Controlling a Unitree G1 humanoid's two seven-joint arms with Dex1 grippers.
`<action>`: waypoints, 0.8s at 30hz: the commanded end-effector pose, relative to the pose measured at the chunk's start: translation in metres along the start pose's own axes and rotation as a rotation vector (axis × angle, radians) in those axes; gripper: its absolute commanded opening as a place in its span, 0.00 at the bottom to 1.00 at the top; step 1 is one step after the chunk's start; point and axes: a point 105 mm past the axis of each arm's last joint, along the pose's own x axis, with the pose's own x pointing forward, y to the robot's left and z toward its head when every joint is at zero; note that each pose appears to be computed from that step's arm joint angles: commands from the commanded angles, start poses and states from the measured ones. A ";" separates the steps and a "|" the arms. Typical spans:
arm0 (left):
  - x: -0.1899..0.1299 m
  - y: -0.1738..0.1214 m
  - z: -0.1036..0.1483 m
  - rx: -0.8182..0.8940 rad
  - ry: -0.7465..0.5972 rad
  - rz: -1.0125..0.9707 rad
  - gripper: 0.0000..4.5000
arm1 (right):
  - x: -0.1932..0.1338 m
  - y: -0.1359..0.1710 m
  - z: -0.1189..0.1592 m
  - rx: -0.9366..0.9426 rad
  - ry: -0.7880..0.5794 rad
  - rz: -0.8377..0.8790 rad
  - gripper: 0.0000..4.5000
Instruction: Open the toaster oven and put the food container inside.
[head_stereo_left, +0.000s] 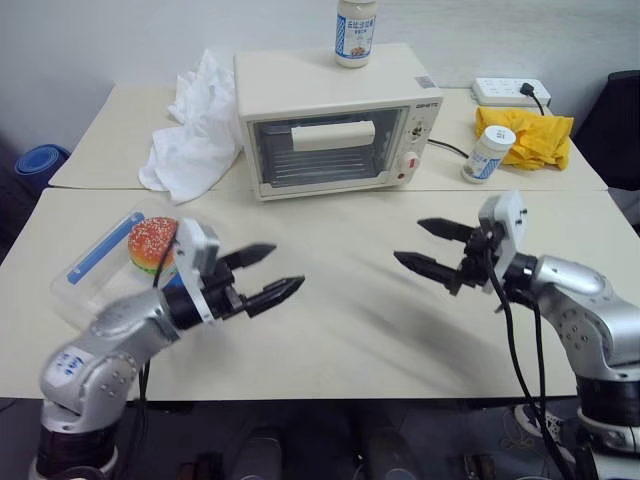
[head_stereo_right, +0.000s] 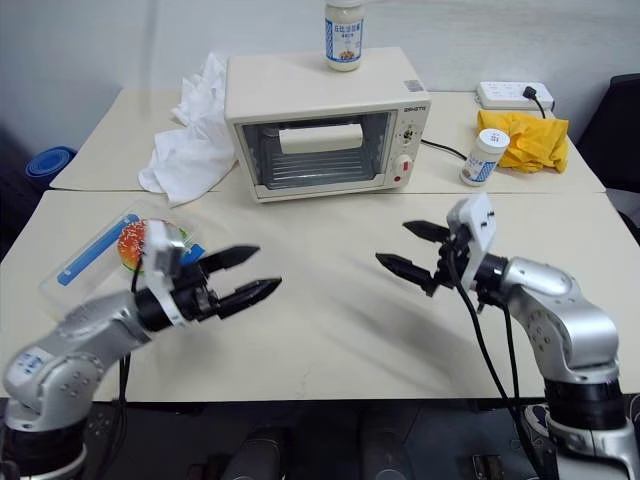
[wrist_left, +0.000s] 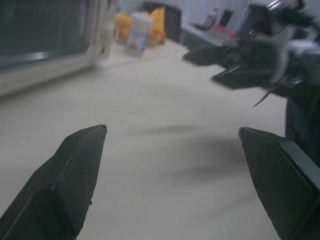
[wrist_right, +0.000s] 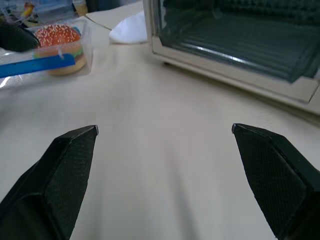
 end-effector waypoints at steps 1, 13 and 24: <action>-0.005 0.002 0.034 0.069 -0.028 -0.030 1.00 | 0.021 -0.023 0.022 -0.036 -0.066 -0.058 1.00; -0.008 0.024 0.071 0.332 0.067 0.008 1.00 | 0.084 -0.059 0.058 -0.039 -0.145 -0.071 1.00; -0.004 0.030 0.069 0.367 0.058 0.042 1.00 | 0.109 -0.042 0.076 -0.071 -0.175 0.044 1.00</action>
